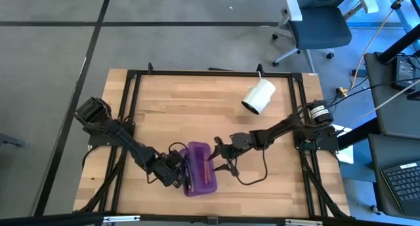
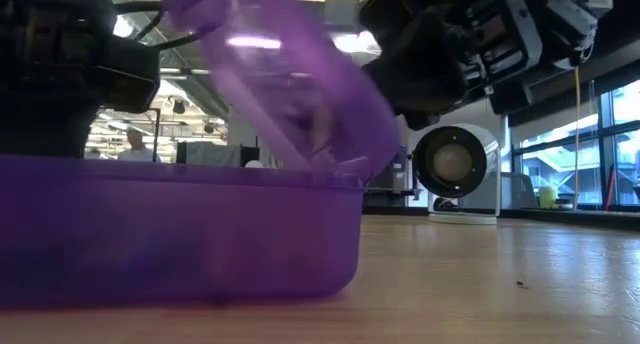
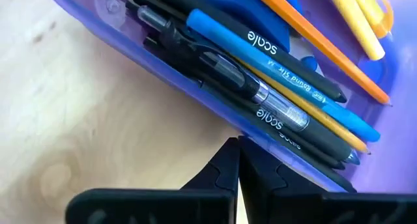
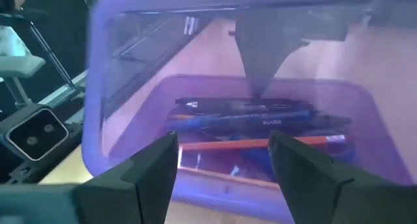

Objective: Pick & place school supplies into a supply box
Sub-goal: Close the purple box organizer, then return to Home Position

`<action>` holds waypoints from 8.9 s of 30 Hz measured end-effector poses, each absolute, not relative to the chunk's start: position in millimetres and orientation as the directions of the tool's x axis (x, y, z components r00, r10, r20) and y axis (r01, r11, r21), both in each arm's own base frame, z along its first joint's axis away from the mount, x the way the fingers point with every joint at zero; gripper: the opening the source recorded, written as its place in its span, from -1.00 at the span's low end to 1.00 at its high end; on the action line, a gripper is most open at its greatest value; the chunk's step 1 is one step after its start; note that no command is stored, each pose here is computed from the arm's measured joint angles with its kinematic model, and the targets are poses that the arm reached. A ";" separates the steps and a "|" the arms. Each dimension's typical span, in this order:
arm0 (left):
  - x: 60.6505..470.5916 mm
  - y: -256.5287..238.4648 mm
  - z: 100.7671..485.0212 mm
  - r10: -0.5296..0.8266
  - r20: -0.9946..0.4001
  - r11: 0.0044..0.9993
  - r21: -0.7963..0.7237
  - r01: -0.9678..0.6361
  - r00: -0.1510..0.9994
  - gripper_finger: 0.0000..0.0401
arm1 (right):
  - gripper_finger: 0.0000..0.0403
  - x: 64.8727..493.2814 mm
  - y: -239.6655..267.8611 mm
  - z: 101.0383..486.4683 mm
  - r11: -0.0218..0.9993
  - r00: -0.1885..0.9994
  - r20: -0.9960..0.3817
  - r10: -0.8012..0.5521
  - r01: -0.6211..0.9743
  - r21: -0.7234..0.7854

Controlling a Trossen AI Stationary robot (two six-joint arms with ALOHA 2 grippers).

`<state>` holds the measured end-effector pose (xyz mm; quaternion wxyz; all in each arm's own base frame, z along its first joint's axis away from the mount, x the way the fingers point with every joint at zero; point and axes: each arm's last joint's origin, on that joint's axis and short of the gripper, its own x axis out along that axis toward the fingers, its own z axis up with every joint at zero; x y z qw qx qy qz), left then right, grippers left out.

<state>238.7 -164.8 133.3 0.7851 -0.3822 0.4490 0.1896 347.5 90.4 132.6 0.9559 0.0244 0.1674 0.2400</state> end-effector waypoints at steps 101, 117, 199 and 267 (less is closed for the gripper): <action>111.3 -21.7 223.8 -0.029 -0.091 0.996 -0.089 0.021 0.995 -0.99 | 0.20 147.2 69.8 177.7 0.965 0.968 -0.159 0.193 -0.159 0.207; 97.2 2.1 170.8 0.097 -0.075 0.985 -0.134 -0.107 0.992 -0.99 | 0.20 122.2 57.2 158.3 0.954 0.971 -0.069 0.230 -0.210 0.215; 93.5 10.8 171.5 0.173 -0.057 0.984 -0.042 -0.176 0.983 -0.99 | 0.20 85.6 44.4 170.1 0.893 0.898 0.009 0.441 -0.439 0.096; 93.5 10.8 171.5 0.174 -0.057 0.983 -0.043 -0.177 0.983 -0.95 | 0.20 85.6 44.4 170.1 0.893 0.898 0.009 0.440 -0.439 0.096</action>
